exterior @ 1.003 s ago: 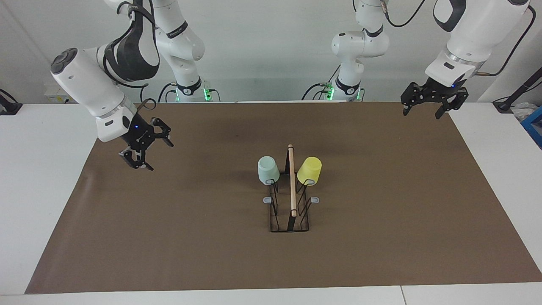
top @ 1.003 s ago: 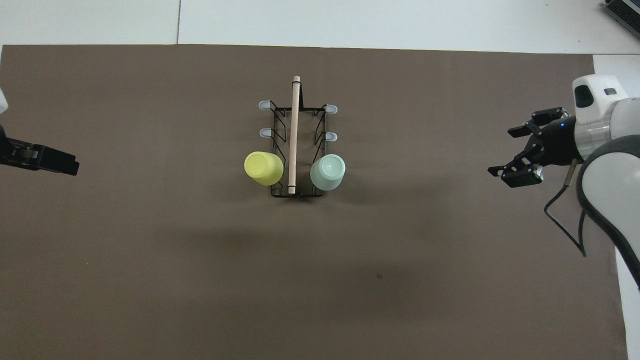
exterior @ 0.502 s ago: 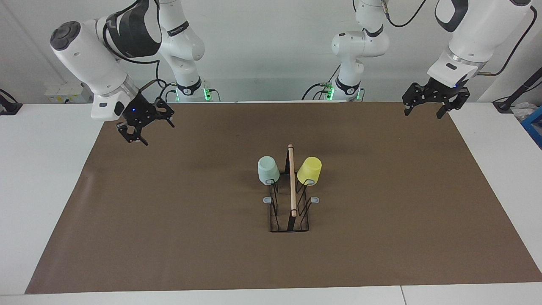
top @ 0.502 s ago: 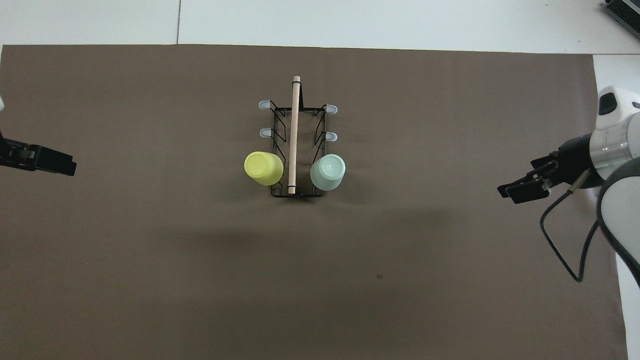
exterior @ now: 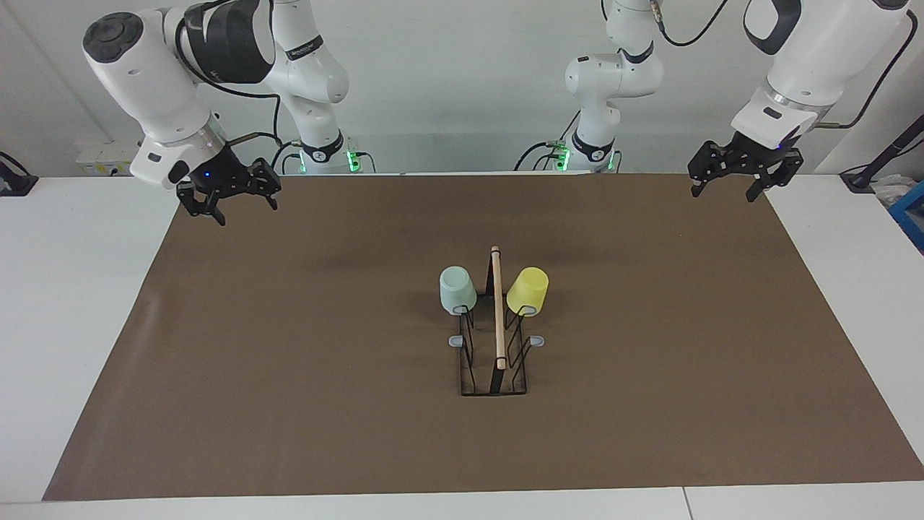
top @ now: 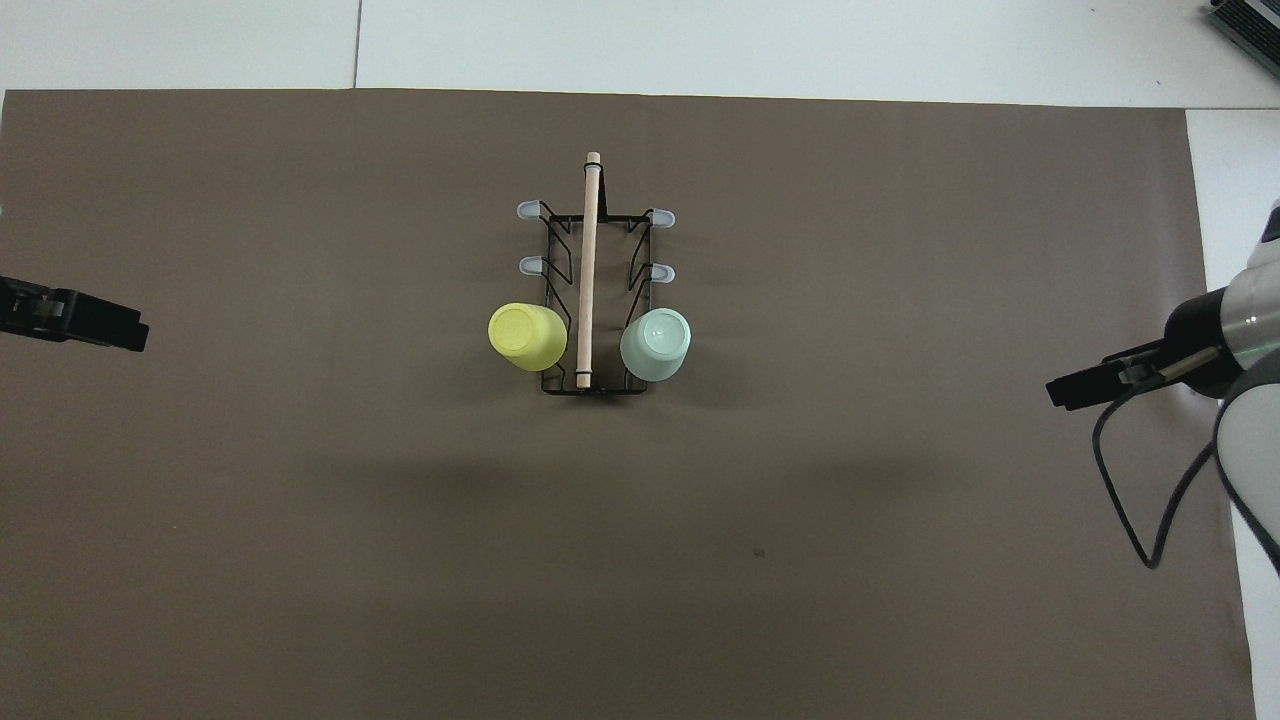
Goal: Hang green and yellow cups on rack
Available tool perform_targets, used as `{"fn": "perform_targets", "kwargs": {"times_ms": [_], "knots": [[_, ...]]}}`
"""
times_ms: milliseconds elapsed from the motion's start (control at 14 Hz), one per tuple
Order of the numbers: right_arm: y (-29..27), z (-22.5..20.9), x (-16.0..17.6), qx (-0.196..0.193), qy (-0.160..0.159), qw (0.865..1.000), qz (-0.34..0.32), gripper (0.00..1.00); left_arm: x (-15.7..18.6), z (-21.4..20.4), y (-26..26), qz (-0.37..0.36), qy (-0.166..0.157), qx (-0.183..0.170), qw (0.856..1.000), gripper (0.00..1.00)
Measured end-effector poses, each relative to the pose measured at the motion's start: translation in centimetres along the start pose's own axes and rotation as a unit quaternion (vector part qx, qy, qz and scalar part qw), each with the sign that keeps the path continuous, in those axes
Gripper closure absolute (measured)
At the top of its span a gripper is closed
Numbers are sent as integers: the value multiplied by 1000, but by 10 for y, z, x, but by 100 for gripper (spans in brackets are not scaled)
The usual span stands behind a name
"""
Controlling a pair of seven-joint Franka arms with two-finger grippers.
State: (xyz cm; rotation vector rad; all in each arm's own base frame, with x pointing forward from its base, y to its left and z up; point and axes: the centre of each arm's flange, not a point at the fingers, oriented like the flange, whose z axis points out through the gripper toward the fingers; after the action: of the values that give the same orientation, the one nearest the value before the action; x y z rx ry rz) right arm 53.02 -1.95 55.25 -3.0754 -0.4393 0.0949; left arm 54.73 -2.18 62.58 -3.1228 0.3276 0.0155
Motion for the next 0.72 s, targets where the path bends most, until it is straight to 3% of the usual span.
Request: {"fn": "perform_targets", "kwargs": {"times_ms": [287, 717], "knots": [[2, -5, -1, -4, 1, 1000, 7, 0, 0, 0, -1, -1, 0, 0, 1000, 0], [-11, -50, -7, 9, -14, 998, 64, 0, 0, 0, -1, -1, 0, 0, 1000, 0]]}}
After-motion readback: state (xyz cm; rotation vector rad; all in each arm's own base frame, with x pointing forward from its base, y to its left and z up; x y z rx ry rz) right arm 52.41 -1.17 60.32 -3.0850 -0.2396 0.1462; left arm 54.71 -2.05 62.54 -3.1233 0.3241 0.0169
